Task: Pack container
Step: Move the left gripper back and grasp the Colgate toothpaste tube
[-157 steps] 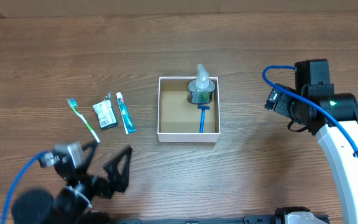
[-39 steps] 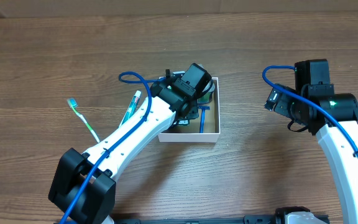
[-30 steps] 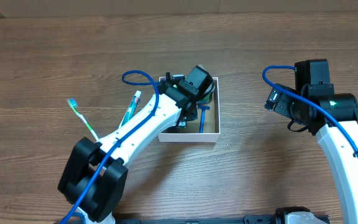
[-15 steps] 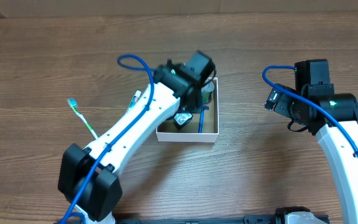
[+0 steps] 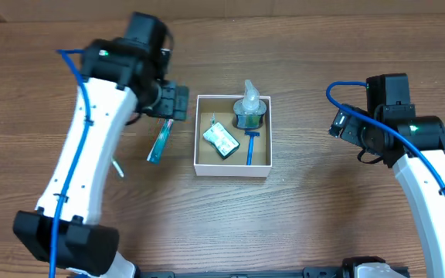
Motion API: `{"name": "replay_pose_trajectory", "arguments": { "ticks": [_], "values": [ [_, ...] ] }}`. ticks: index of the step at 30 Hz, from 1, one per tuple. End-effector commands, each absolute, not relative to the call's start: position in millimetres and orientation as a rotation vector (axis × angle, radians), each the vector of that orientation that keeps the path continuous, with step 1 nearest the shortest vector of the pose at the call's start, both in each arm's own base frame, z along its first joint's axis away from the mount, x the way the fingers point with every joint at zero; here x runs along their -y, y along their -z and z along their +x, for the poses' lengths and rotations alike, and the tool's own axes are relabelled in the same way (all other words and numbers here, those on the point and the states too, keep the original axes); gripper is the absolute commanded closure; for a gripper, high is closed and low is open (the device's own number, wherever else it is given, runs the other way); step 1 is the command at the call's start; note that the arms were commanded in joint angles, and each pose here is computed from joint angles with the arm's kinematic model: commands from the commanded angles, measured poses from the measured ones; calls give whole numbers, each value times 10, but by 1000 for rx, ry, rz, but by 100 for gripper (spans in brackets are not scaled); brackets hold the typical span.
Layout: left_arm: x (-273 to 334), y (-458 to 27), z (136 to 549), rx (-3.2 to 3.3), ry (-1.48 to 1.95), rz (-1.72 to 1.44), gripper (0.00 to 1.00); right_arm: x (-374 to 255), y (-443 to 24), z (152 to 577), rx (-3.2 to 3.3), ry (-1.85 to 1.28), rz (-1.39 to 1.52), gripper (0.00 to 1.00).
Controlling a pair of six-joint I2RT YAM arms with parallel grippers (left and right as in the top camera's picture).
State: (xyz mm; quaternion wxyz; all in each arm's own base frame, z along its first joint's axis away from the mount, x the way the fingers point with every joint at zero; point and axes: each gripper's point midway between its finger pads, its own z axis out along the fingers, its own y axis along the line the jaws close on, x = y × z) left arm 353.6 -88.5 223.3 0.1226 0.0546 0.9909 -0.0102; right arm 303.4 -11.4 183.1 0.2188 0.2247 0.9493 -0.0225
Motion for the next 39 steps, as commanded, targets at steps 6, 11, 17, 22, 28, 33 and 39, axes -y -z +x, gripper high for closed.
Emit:
{"name": "replay_pose_trajectory", "arguments": {
  "ticks": [6,11,17,22,28,33,39],
  "values": [
    [970,-1525,3505,-2904,230,512,1,129,-1945,3082,-2588,55,627,0],
    [894,-983,3553,-2888,227,476,0,129,-1945,3082,-2588,55,627,0],
    [744,-537,3564,-2861,143,433,0,129,-1945,3082,-2588,55,627,0],
    [605,-296,3520,-2855,33,417,0,128,-1945,3083,-2587,55,627,0],
    [617,-237,3638,-2782,29,408,0,128,-1945,3083,-2587,55,627,0],
    [642,-212,3782,-2686,22,439,0,129,-1945,3083,-2587,56,627,0],
    [647,-141,3811,-2633,13,467,0,129,-1945,3082,-2588,55,627,0]
  ]
}}
